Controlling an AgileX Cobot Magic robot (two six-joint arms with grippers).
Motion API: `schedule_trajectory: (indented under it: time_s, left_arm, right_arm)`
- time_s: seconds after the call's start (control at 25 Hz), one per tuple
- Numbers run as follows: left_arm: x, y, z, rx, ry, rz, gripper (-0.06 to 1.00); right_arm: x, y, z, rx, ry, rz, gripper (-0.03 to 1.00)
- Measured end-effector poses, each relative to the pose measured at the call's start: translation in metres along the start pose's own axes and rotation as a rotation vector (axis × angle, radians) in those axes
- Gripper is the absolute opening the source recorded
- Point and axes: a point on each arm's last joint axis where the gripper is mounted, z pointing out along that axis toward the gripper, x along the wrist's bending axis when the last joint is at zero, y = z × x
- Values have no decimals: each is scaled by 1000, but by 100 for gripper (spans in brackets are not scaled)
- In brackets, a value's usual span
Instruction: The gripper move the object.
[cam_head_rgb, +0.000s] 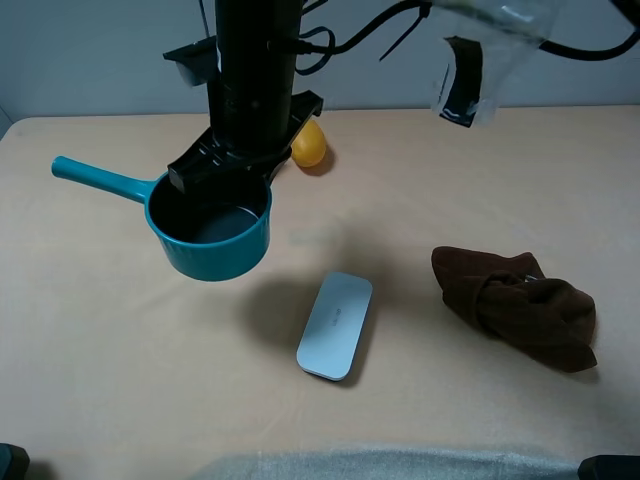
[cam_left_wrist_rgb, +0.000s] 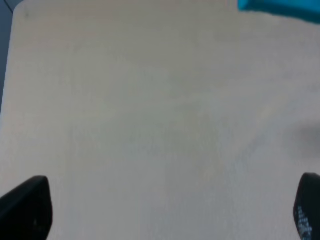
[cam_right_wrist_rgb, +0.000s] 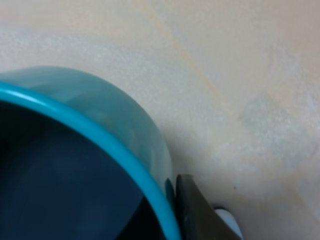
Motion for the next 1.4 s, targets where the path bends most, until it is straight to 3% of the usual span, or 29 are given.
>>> schedule_trajectory:
  time_s: [0.56, 1.4]
  left_arm:
    - [0, 0, 0, 0, 0, 0, 96]
    - [0, 0, 0, 0, 0, 0, 96]
  right_arm:
    - [-5, -19, 54, -6, -7, -11, -2]
    - [-16, -35, 84, -58, -38, -42, -2]
